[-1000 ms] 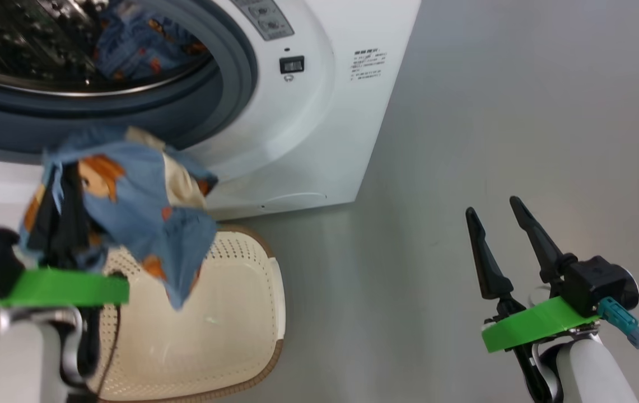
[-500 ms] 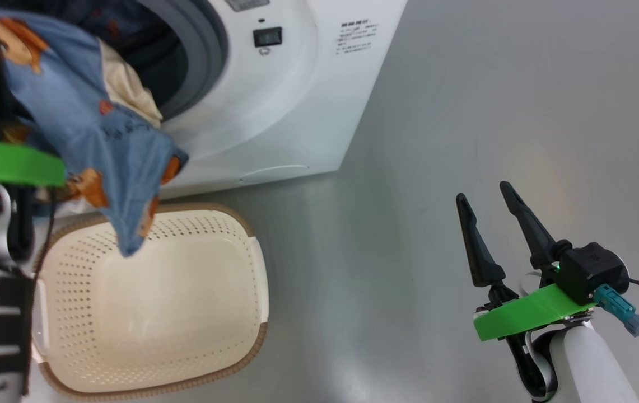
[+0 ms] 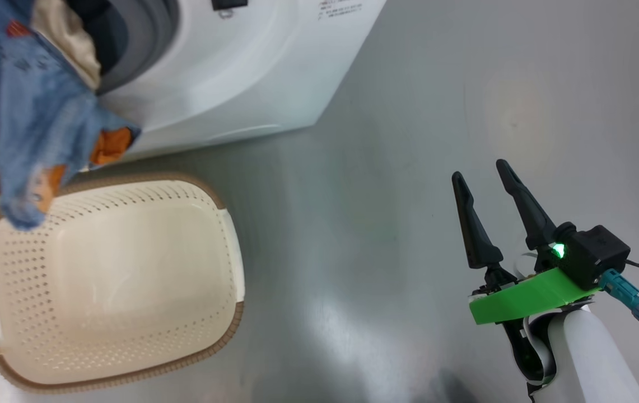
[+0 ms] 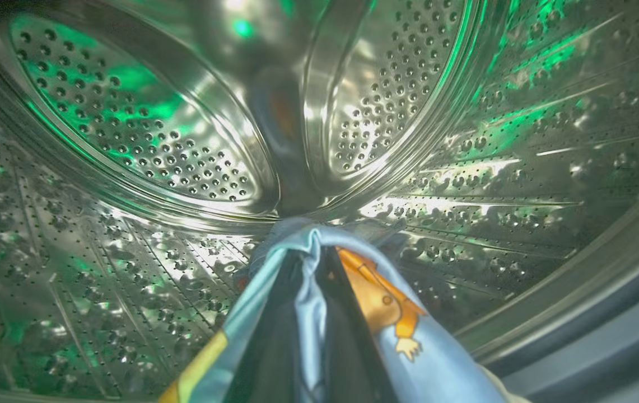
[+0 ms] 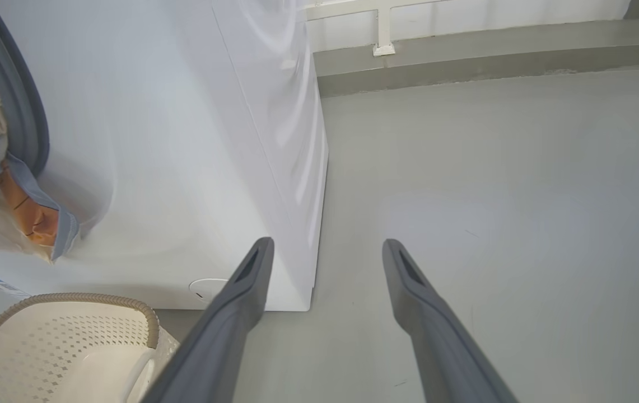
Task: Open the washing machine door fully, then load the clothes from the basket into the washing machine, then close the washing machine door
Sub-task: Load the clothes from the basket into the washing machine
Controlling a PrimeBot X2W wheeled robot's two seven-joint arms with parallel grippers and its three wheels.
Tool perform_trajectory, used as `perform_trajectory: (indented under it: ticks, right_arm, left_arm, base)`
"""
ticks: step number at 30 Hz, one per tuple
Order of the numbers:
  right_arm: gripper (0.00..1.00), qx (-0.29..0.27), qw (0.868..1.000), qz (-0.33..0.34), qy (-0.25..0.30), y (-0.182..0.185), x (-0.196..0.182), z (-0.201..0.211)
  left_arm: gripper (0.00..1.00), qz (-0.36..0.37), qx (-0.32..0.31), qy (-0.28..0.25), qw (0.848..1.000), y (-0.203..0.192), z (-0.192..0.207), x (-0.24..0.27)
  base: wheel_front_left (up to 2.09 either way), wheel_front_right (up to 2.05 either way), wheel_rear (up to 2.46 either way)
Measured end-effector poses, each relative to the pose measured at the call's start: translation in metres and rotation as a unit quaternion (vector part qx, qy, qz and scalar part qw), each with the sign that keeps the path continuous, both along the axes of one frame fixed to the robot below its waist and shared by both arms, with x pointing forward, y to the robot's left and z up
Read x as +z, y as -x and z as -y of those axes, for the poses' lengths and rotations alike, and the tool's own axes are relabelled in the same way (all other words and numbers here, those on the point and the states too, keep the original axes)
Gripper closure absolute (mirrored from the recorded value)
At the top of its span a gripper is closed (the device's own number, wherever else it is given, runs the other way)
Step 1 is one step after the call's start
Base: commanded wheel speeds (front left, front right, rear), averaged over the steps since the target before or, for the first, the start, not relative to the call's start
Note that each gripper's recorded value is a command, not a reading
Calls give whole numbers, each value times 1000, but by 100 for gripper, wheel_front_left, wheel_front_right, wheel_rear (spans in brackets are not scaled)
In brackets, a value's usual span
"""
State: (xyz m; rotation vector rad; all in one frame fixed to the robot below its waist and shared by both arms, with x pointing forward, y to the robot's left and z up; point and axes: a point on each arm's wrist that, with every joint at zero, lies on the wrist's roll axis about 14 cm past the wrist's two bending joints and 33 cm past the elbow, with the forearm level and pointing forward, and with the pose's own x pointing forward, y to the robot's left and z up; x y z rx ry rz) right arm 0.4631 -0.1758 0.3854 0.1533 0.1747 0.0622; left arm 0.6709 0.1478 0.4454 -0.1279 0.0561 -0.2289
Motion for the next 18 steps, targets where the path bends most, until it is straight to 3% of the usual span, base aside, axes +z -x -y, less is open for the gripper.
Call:
perform_trajectory:
  ticks: [10,18]
  right_arm:
    - [0,-7,999,-38,-12,2,-32,3]
    - [0,-10,998,-63,-13,9,-49,5]
  left_arm:
    - [100,-113,-17,-6,993,-30,16,-64]
    - [100,-114,-23,-17,993,-54,24,-73]
  base:
    - [0,0,0]
    - [0,0,0]
